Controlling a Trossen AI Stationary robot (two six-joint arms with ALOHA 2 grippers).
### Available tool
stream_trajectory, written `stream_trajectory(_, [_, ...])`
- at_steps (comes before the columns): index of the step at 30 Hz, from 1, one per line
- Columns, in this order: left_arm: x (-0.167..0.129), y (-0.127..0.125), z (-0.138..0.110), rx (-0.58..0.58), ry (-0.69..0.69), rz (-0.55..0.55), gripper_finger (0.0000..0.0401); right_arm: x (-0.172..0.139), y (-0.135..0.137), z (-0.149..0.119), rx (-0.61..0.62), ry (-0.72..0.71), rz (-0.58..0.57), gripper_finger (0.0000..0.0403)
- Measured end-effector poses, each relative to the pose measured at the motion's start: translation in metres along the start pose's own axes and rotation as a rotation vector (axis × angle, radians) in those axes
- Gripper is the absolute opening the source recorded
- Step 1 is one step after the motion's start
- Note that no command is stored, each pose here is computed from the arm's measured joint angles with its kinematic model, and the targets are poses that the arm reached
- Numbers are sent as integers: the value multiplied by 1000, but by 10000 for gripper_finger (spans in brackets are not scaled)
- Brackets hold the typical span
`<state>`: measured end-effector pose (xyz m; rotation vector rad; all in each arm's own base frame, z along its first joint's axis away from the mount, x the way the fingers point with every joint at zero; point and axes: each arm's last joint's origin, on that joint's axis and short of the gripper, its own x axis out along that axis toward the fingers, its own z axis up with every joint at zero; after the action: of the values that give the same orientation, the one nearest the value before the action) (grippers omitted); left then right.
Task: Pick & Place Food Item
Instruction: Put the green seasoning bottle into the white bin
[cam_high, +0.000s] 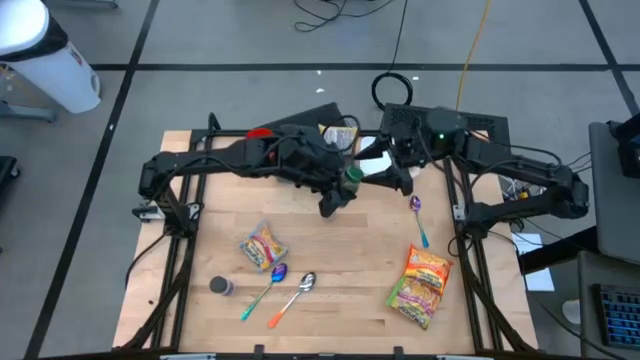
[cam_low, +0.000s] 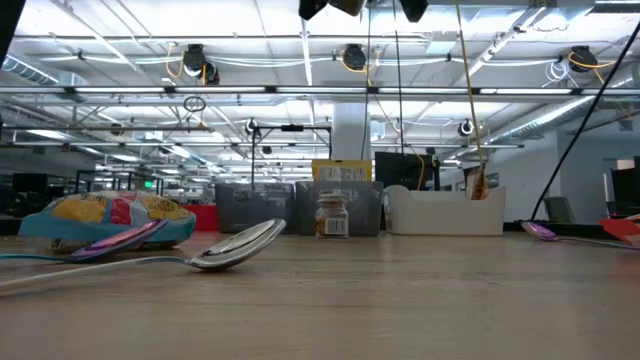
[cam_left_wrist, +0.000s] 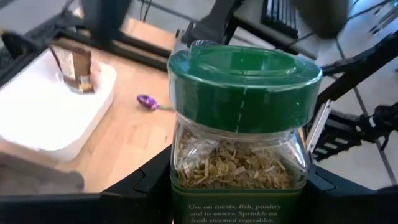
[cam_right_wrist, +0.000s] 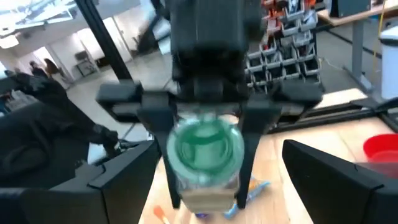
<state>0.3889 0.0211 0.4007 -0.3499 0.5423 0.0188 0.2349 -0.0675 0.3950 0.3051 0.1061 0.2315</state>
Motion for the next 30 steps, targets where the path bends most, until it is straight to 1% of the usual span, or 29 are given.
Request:
stream_trajectory(6, [0, 0, -1, -22, 16, -6, 207, 2, -3, -3, 54, 35, 59, 338])
stream_trajectory(15, [0, 1, -3, -45, 36, -15, 207, 17, -9, -13, 75, 85, 62, 338])
stream_trajectory(24, [-1, 6, -8, -70, 93, 10, 206, 21, -12, -13, 62, 79, 62, 338])
stream_trajectory(30, [0, 12, -7, -96, 102, 2, 207, 28, -18, -19, 87, 108, 54, 338])
